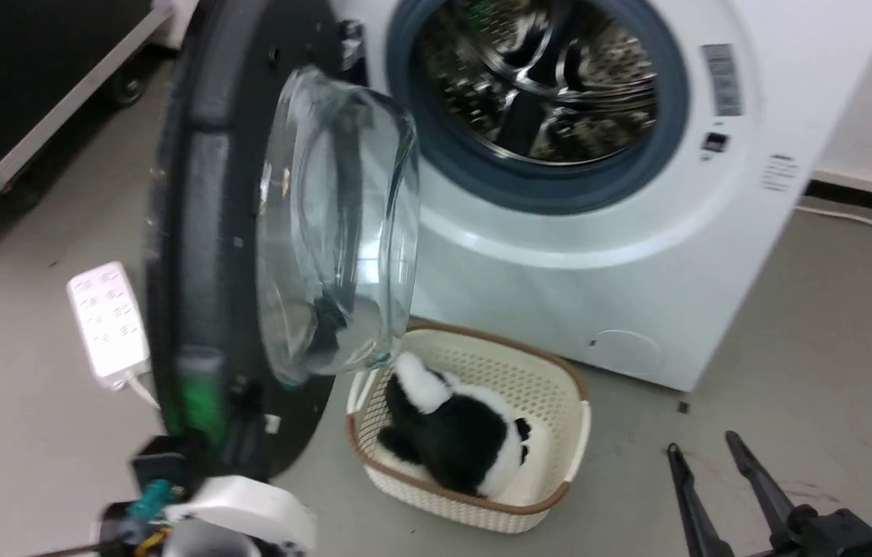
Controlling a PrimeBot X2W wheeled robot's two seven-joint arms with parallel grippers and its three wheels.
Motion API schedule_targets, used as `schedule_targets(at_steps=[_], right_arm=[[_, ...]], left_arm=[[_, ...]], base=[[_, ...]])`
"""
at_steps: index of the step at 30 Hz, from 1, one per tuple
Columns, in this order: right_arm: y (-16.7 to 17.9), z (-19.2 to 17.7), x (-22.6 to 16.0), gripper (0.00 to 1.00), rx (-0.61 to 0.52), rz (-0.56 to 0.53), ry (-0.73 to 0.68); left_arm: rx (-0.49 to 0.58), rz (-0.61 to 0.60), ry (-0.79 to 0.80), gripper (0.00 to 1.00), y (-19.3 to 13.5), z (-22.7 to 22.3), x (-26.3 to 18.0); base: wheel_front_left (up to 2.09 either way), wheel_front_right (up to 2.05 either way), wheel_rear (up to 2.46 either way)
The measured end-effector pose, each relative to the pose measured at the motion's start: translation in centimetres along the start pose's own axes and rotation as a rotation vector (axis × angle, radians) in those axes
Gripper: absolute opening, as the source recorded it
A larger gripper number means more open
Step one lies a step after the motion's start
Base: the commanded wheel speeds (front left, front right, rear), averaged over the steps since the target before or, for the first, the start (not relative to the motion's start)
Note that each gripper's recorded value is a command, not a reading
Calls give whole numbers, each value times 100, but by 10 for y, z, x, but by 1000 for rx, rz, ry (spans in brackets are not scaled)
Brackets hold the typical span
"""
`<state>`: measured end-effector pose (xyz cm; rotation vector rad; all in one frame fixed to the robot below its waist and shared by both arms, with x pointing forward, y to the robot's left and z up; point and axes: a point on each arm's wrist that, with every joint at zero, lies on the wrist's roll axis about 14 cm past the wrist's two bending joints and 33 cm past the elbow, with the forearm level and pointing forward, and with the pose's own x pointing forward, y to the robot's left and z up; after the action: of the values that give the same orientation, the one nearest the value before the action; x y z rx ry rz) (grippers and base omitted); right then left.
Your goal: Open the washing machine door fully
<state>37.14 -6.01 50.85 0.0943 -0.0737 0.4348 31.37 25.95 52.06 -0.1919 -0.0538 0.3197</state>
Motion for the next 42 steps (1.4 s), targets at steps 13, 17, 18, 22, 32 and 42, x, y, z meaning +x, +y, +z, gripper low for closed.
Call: schedule_targets(at_steps=[13, 17, 18, 22, 32, 42], right_arm=[[6, -36, 30, 100, 25, 66, 87], [-3, -46, 36, 100, 18, 67, 114], [-5, -47, 37, 100, 16, 66, 117], [-17, -57, 39, 100, 9, 53, 145], [-36, -66, 41, 100, -4, 23, 170], [-35, -56, 40, 100, -17, 24, 156]], left_arm=[[104, 240, 37, 0, 98, 19, 30], [142, 302, 41, 0, 127, 30, 47], [143, 322, 46, 0, 134, 31, 50], [169, 382, 62, 0, 159, 34, 64], [172, 484, 73, 0, 198, 37, 88], [188, 454, 4, 0, 201, 49, 94]], base=[[0, 0, 0], [0, 0, 0], [0, 0, 0], [0, 0, 0], [0, 0, 0], [0, 0, 0]])
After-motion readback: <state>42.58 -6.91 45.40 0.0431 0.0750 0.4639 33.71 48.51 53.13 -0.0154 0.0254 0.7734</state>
